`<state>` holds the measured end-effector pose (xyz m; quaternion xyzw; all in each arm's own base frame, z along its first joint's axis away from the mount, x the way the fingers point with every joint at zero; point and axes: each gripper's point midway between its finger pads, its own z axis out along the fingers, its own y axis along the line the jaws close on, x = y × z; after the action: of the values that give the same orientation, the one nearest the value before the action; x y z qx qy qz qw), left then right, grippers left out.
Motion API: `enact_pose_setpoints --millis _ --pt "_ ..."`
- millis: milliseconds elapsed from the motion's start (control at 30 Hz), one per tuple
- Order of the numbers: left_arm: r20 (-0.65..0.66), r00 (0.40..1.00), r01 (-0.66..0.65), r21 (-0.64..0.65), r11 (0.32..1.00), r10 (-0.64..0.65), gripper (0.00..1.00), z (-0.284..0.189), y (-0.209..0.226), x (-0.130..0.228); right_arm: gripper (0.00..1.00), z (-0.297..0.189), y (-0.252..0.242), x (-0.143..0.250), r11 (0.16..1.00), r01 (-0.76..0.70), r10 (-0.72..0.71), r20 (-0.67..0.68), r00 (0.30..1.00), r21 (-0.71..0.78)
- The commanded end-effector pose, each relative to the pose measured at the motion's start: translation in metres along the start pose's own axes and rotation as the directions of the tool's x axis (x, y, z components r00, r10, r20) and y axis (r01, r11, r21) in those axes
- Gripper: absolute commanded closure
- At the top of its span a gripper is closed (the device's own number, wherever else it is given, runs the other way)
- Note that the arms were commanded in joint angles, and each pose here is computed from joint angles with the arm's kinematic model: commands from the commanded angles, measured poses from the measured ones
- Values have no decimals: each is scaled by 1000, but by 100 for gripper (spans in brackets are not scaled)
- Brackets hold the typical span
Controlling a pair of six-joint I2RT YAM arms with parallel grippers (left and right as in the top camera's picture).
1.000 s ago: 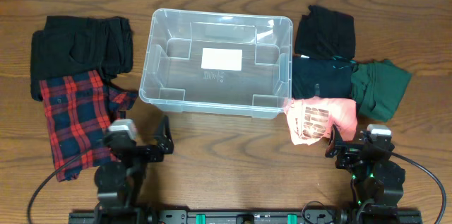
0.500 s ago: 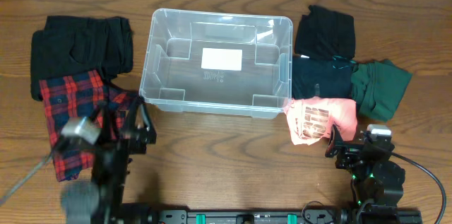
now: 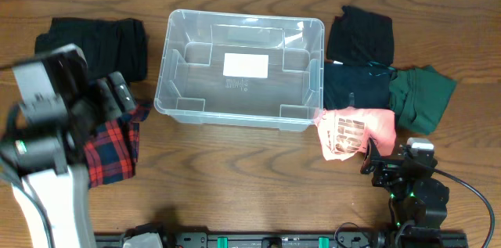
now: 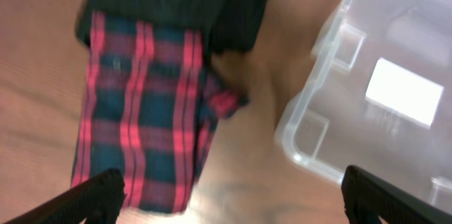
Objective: Pack container
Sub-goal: 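Reach the left gripper to the plaid shirt and grasp it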
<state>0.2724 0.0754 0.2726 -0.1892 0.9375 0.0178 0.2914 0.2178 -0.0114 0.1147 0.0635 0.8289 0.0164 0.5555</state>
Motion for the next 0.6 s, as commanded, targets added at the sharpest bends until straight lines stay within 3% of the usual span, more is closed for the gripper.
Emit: enact_pose_setpoints --millis 0,133,300,400,567 --pt "-108 993 62 40 997 -57 2 20 22 0 1 0 -3 0 1000 -11 11 4 1000 14" --pt "-227 922 322 9 947 -312 2 44 77 14 1 0 -3 0 1000 -11 11 4 1000 14" --pt "-275 771 590 -32 807 -574 2 67 151 33 1 0 -3 0 1000 -11 11 4 1000 14" --pt "-306 710 648 -70 758 -635 2 82 183 50 1 0 -3 0 1000 -11 11 4 1000 14" --pt "-332 717 632 -62 772 -613 2 117 215 61 1 0 -3 0 1000 -11 11 4 1000 14"
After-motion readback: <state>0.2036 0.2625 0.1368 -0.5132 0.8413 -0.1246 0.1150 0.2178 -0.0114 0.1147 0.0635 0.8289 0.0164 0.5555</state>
